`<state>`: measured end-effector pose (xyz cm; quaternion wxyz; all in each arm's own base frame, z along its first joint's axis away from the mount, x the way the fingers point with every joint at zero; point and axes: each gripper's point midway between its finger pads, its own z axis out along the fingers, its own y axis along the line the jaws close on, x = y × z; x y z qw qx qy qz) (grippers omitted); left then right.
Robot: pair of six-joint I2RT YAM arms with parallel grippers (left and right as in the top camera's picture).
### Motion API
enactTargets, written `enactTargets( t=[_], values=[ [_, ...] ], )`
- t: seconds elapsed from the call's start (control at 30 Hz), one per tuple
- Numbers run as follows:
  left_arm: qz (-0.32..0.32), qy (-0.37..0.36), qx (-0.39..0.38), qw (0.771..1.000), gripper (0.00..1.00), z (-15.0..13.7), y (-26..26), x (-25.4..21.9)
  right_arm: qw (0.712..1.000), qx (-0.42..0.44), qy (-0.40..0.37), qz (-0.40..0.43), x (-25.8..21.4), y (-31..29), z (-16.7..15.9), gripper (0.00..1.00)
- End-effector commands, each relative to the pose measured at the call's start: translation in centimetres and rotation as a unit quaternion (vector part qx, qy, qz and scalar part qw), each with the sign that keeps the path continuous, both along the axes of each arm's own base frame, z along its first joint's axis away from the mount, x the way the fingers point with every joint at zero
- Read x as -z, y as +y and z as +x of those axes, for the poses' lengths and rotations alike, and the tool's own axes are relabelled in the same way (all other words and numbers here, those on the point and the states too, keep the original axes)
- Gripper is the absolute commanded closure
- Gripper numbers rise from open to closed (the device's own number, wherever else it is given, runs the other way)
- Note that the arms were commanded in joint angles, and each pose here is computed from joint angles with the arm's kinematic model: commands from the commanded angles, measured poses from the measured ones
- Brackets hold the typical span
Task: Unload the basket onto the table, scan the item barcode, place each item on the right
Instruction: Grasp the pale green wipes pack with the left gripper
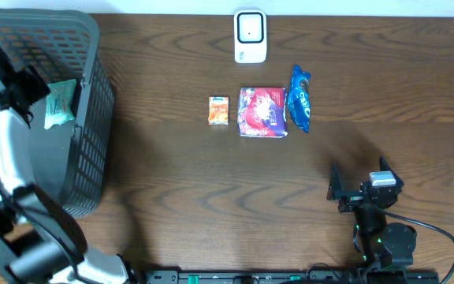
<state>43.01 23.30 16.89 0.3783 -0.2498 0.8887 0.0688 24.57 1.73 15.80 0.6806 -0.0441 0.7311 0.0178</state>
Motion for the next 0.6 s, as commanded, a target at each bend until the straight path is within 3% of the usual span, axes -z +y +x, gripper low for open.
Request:
enactTargets(
  t=[0.0, 0.37, 0.57],
  values=[
    [-0.02, 0.006, 0.04, 0.999, 0.35, 1.1, -0.6, 2.2, 1.0, 0.002, -0.001, -0.006, 0.1, -0.1, 0.0, 0.01],
    [-0.058, 0.041, 0.084, 0.994, 0.35, 3.1, -1.0, 10.4, 1.0, 0.002, -0.001, -0.006, 0.1, -0.1, 0.0, 0.01],
    [-0.067, 0.074, 0.096, 0.99, 0.46, 2.7, -1.3, 14.0, 1.0, 0.002, -0.001, -0.006, 0.0, -0.1, 0.0, 0.01]
  ],
)
